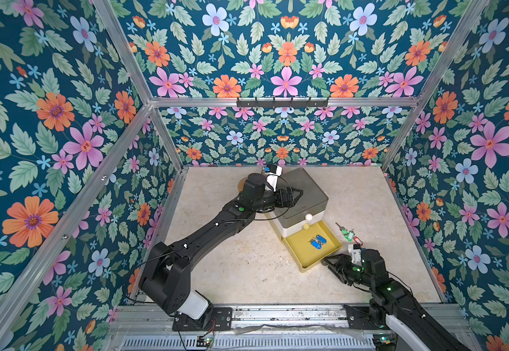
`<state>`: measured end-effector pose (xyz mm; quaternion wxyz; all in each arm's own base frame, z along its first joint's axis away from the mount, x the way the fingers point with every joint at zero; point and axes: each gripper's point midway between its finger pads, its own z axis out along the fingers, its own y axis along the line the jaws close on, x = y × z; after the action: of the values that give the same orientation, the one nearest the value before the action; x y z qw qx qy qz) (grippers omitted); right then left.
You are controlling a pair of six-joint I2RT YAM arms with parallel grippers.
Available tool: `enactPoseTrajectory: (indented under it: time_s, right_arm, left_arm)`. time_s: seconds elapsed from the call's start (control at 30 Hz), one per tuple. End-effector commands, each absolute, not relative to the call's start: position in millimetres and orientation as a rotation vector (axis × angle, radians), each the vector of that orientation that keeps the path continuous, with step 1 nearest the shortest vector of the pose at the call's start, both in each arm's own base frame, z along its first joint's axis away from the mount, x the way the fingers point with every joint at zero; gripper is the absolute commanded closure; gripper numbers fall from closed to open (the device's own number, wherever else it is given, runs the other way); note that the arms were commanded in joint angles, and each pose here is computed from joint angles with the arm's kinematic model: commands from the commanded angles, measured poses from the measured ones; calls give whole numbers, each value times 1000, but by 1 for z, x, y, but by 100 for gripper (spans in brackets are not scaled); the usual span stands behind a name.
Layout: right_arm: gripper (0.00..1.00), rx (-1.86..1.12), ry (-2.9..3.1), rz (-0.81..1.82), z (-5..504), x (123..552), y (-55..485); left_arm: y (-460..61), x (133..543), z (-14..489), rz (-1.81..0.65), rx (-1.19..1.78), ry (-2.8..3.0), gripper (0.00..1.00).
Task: Take the keys out of the drawer
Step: Open the drawer in the storage box.
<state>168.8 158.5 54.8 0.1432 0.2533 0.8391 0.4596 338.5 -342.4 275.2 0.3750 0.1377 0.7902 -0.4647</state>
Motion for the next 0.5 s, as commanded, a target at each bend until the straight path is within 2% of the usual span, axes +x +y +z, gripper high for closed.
enactPoseTrajectory:
  time_s: [0.0,0.3,0.47]
  right_arm:
    - [47,741,2465,1260,54,163,153]
    - [51,627,2481,1225,102,173,158]
    - [53,468,2558,1085,131,191,166]
  left_arm:
    - [-337,331,251,-1167,328,2140,1]
    - [-331,329,274,-1162,322,2078,1]
    - [-322,325,294,-1128,329,2036,1]
